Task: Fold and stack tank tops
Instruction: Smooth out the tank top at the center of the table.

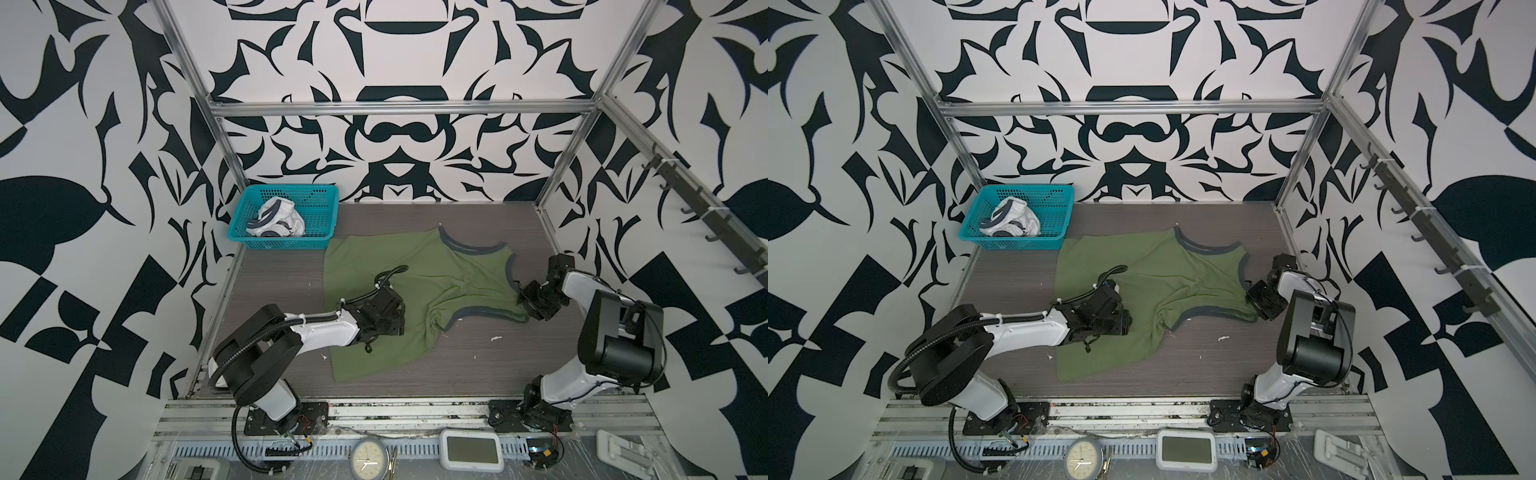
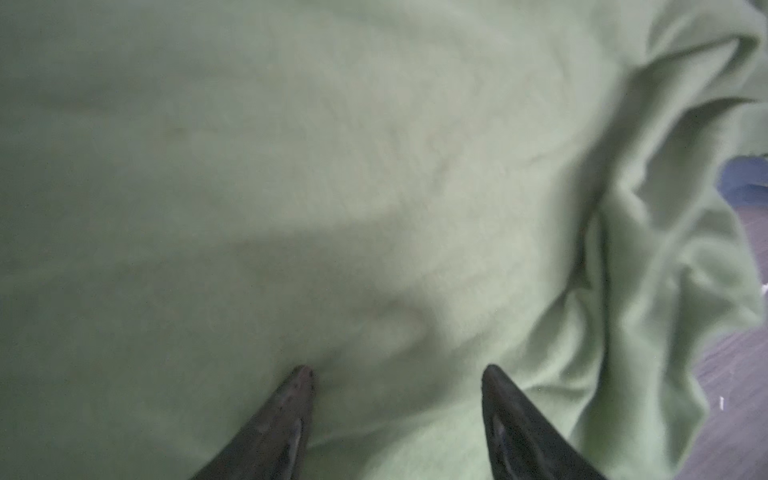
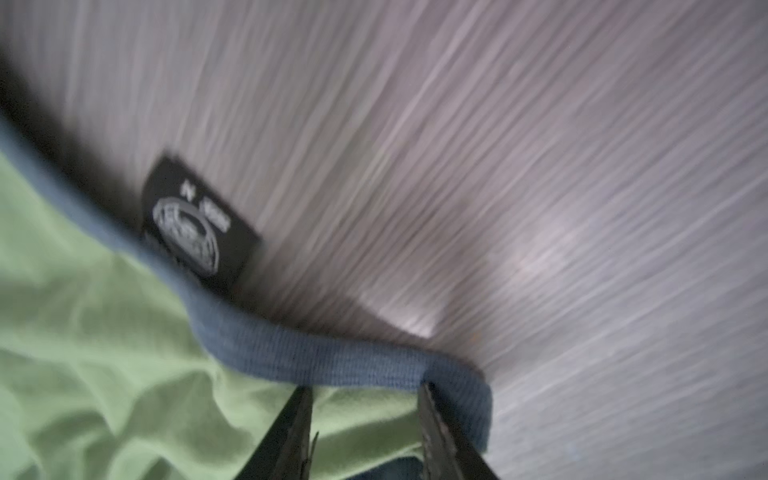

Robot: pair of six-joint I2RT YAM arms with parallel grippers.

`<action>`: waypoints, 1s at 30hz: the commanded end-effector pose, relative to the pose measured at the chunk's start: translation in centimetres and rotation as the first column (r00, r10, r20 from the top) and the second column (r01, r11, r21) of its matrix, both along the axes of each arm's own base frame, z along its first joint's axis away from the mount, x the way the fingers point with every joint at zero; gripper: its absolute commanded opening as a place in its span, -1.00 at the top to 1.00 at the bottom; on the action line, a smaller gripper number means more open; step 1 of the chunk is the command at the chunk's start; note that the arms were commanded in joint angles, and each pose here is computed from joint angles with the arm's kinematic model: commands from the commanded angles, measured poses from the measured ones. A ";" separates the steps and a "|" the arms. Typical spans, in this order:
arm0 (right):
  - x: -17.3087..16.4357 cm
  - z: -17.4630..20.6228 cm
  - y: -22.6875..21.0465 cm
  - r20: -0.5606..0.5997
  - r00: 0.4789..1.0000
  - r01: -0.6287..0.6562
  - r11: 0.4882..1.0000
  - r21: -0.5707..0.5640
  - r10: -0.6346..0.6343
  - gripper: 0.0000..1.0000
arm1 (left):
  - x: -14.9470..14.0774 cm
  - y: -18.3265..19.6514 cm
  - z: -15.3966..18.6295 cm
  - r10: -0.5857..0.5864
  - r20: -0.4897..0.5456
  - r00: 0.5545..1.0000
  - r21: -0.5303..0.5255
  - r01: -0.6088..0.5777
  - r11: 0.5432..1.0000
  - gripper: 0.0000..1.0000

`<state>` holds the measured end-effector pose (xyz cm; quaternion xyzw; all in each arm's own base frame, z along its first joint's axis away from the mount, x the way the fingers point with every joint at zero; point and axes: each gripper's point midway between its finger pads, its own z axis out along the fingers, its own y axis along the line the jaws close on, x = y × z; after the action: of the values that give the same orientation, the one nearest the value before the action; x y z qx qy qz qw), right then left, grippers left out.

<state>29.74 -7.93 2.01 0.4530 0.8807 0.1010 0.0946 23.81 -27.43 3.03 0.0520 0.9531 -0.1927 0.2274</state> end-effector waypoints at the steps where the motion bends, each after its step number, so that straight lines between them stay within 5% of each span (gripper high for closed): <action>1: -1.1 -1.9 -2.8 -0.067 0.991 0.109 0.992 -0.059 -0.113 0.08 | -2.0 5.6 -2.8 0.140 -0.085 0.987 0.131 -0.128 0.983 -0.40; 10: -1.4 2.7 -6.0 -0.001 0.985 0.168 0.963 -0.213 -0.172 0.07 | -1.1 7.2 -0.3 0.144 -0.012 0.990 0.114 -0.141 0.983 -0.55; 18: 3.7 9.4 0.2 0.207 0.973 -0.053 0.968 -0.246 0.106 0.06 | 5.3 1.9 6.3 0.076 0.129 0.989 0.045 -0.082 0.996 -0.66; 23: 9.6 7.7 8.0 0.209 0.918 -0.317 0.940 -0.126 0.338 0.05 | 10.3 0.0 7.1 0.099 0.113 0.989 0.040 -0.104 0.994 -0.67; 30: 16.5 3.9 10.8 0.226 0.881 -0.414 0.909 -0.053 0.415 0.06 | 18.1 1.1 8.8 0.193 0.136 0.972 0.050 -0.202 0.978 -0.68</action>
<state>43.66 2.49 5.01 0.2586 0.9421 0.1448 0.1571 40.37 -27.58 11.75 -0.0210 0.9366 -0.1586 0.3117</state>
